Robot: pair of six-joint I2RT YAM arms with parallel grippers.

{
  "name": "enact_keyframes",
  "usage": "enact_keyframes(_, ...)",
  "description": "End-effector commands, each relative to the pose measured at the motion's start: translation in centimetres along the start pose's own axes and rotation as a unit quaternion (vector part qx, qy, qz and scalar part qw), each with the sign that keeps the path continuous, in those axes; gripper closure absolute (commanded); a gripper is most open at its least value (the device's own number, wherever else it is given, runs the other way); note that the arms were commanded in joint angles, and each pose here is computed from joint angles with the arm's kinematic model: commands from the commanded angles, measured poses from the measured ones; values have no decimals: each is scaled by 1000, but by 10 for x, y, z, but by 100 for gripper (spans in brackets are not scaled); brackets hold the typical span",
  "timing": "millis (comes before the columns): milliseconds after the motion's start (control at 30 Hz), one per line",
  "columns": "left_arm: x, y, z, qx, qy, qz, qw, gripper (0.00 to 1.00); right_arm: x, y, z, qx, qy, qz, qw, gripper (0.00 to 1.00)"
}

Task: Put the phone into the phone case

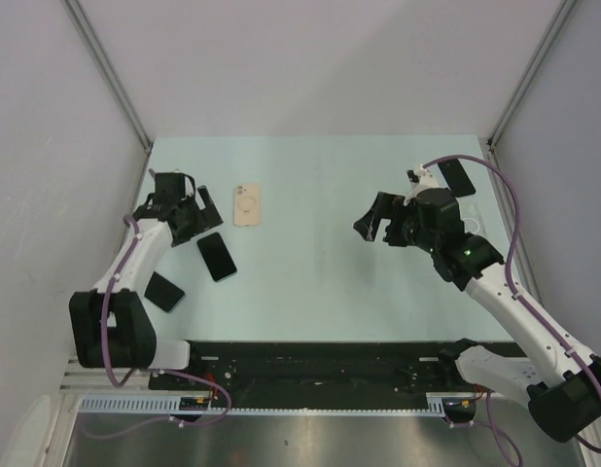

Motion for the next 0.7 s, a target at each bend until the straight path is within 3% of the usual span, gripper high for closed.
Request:
enact_keyframes(0, 20, -9, -11, -13, 23, 0, 1000, 2, -2, 9, 3, 33, 10, 23, 999, 0)
enact_keyframes(333, -13, 5, -58, 37, 110, -8, 993, 1, -7, 16, 6, 63, 30, 39, 997, 0)
enact_keyframes(667, -21, 4, -73, 44, 131, -19, 990, 0, -8, 20, 8, 75, 35, 36, 996, 0)
Point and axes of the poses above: each gripper's point midway between its finger pads, its own z axis back along the fingers, its own y axis along the line the jaws close on, x = y × z, the point moved 5 cm from there along z, back along the fingers, and after that the axes turned 12 degrees about -z, right-handed, at the moved point
